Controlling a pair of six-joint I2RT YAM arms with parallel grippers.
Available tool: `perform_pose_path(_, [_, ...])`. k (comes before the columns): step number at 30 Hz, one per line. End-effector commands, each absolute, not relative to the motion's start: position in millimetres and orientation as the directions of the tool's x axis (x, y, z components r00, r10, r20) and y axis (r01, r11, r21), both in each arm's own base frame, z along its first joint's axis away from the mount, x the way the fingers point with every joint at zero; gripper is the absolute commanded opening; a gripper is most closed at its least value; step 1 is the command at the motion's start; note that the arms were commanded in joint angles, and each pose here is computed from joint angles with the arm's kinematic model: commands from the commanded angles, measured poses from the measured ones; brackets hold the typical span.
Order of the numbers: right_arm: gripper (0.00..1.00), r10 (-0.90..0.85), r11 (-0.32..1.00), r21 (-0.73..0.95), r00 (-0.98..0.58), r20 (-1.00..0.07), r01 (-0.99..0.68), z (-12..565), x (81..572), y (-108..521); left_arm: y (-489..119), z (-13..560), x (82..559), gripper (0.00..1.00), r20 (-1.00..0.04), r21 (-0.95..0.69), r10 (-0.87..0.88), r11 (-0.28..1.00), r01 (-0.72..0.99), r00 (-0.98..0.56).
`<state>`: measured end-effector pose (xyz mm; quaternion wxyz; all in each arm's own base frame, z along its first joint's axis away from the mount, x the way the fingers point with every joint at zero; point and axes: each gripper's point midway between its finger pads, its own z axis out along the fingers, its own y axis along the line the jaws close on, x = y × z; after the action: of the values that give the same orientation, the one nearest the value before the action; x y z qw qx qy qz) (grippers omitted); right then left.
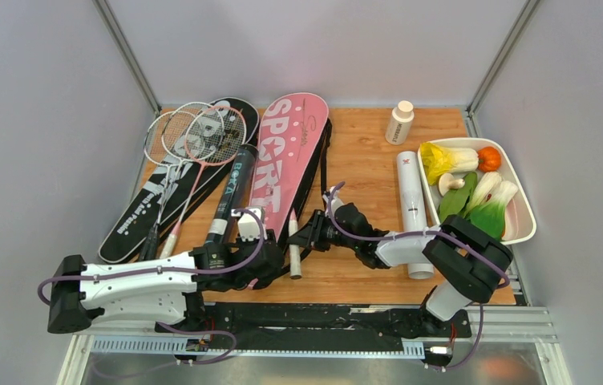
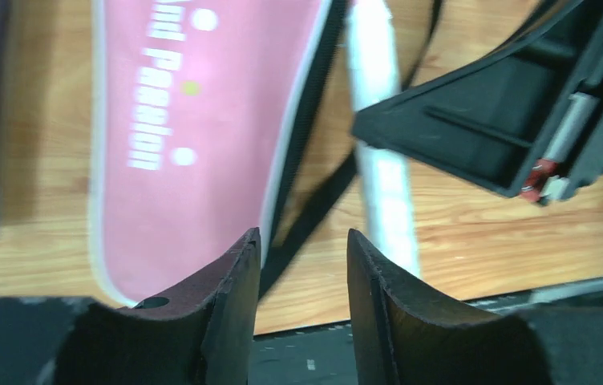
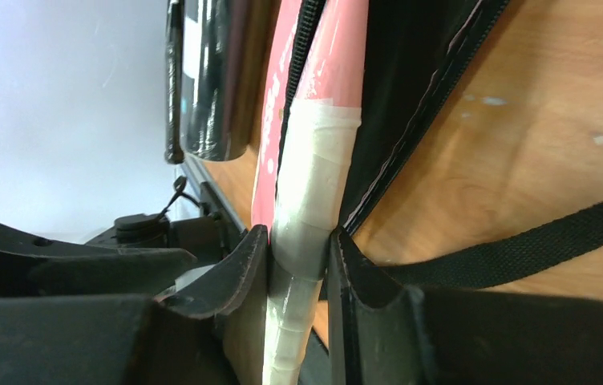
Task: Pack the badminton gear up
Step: Adjust the racket bag at the center of the board.
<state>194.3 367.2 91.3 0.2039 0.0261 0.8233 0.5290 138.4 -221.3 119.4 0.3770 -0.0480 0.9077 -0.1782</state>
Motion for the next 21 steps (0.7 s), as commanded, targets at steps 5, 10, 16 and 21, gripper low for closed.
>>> perform_pose_path(5, [0.00, 0.265, 0.405, 0.864, -0.867, -0.423, -0.298, 107.5, 206.2, 369.4, -207.2, 126.5, 133.4, 0.51, -0.695, -0.252, -0.065, 0.955, 0.157, -0.716])
perform_pose_path(10, [0.00, 0.270, 0.386, 0.871, -0.866, -0.421, -0.303, 110.8, 204.1, 369.1, -178.3, 103.0, 141.3, 0.42, -0.668, -0.151, -0.045, 0.986, 0.076, -0.743])
perform_pose_path(16, [0.00, 0.274, 0.378, 0.876, -0.867, -0.416, -0.301, 110.8, 203.3, 368.8, -185.8, 65.1, 136.2, 0.25, -0.596, -0.113, 0.004, 0.990, 0.089, -0.803])
perform_pose_path(21, [0.00, 0.277, 0.377, 0.877, -0.867, -0.414, -0.298, 111.0, 204.2, 369.0, -196.4, 38.0, 120.8, 0.14, -0.500, -0.096, 0.059, 0.988, 0.124, -0.864])
